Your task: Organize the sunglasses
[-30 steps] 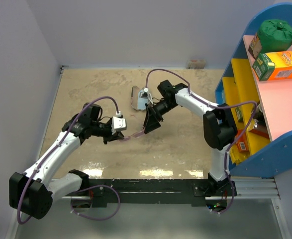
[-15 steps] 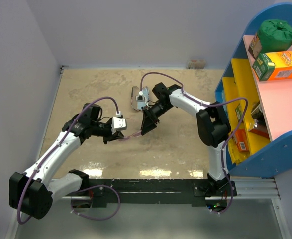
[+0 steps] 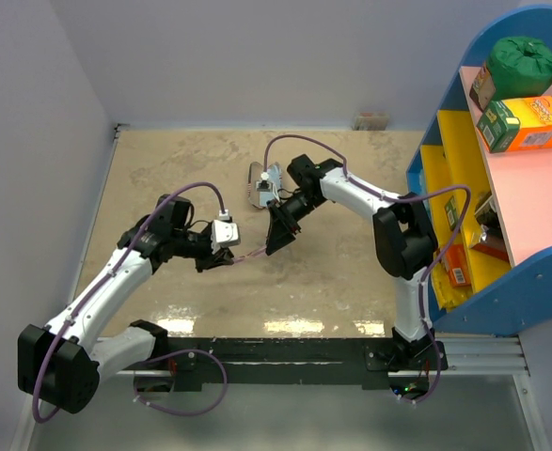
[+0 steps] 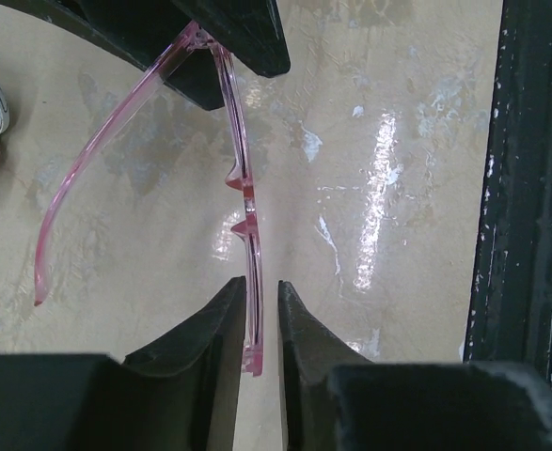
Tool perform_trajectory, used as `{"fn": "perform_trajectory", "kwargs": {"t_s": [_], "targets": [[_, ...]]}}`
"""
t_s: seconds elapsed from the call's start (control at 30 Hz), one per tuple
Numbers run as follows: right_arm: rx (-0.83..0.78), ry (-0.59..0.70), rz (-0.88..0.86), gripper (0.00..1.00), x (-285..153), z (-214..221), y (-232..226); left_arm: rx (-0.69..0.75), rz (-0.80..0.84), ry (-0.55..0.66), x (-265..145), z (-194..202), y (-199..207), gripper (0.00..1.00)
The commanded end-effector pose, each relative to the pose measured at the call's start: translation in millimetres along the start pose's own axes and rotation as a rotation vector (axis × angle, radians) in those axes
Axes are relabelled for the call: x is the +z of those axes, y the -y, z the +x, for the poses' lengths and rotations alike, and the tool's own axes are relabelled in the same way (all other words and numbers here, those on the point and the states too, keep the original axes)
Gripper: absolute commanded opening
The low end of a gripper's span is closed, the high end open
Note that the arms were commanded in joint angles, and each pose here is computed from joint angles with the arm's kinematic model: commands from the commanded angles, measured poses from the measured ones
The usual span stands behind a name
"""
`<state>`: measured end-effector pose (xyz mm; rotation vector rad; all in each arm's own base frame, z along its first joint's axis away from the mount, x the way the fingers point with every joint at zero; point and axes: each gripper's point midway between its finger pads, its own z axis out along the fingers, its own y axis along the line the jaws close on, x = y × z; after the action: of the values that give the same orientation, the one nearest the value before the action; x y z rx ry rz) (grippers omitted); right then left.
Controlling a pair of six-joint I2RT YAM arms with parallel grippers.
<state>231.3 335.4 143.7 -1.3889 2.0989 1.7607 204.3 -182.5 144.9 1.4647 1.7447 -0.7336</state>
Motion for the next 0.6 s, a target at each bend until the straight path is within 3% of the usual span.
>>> {"fn": "perform_trajectory", "kwargs": {"t_s": [0.0,0.17,0.33,0.57], "targets": [[-0.104,0.024,0.030,0.34,-7.8,-18.5,-15.6,0.031,-0.001,0.052,0.3,-13.7,-1.0,0.30],[-0.107,0.023,0.040,0.32,-8.6,-17.1,-14.5,0.036,-0.018,0.056,-2.7,-17.0,-2.4,0.52],[-0.111,0.018,0.057,0.32,-9.5,-15.0,-13.7,0.052,-0.050,0.068,-9.2,-23.7,-4.6,0.67],[-0.157,-0.018,0.150,0.31,-16.6,-9.1,-7.2,0.049,-0.204,0.110,-35.7,-33.9,-25.8,0.91]]}}
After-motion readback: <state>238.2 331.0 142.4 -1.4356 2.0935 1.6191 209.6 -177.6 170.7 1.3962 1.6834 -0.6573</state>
